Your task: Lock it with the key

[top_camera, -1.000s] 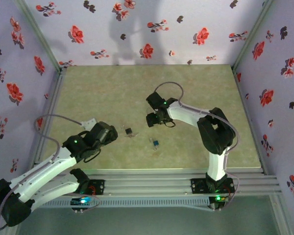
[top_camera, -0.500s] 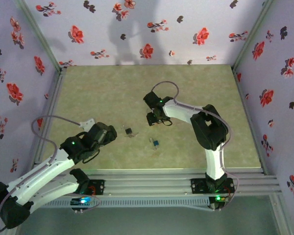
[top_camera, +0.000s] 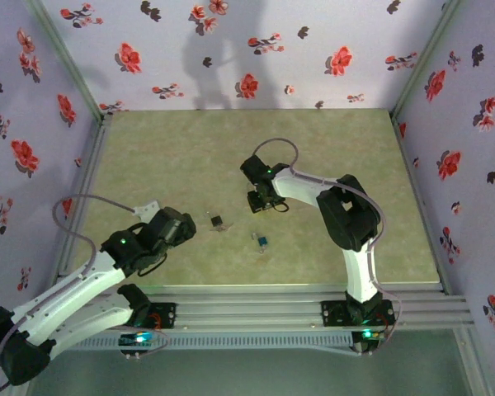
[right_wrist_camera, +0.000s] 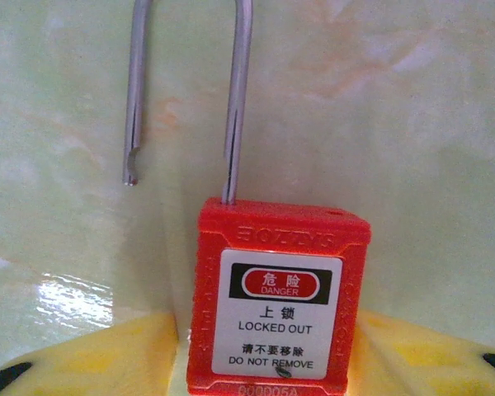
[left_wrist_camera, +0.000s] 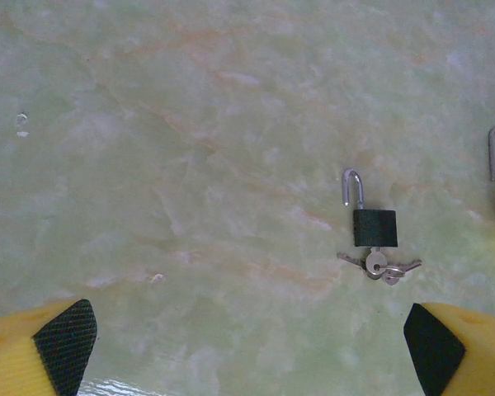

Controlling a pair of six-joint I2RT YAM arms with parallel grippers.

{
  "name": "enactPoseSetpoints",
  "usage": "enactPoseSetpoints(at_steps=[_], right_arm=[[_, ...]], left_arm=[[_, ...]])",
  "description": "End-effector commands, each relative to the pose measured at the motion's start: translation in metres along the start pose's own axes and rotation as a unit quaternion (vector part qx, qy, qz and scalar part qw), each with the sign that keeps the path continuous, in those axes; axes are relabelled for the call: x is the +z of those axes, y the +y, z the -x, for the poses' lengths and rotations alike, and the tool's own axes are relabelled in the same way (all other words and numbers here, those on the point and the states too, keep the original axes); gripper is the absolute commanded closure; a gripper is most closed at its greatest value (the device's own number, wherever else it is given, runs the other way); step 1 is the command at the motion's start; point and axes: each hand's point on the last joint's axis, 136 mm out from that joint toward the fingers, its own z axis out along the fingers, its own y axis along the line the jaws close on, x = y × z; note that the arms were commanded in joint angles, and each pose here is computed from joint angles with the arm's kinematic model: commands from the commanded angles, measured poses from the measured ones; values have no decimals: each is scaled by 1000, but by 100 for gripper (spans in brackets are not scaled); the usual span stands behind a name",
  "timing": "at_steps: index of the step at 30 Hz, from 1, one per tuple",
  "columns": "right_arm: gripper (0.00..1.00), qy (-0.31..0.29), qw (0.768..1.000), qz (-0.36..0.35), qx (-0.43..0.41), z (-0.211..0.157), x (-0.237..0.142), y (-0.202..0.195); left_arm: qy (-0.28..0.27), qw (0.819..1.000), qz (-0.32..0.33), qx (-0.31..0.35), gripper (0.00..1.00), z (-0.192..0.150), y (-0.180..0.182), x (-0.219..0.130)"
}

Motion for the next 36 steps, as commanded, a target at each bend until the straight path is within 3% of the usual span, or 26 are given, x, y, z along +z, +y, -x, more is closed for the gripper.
enactPoseSetpoints(at_steps=[1,12,23,36], right_arm=[[47,-6,1000,14,4,8,13,1],[57,-3,1000,-3,26,13,20,-16],[48,-36,999,2,26,31,13,-15],[51,-45,998,13,49,44,19,-16]], left_arm=[[-17,1000,3,-4,0,9,1,-8],[-16,1000,7,0,0,8,1,-7],[-12,1000,14,9,0,7,4,-7],[-14,1000,20,18,0,8,6,-8]])
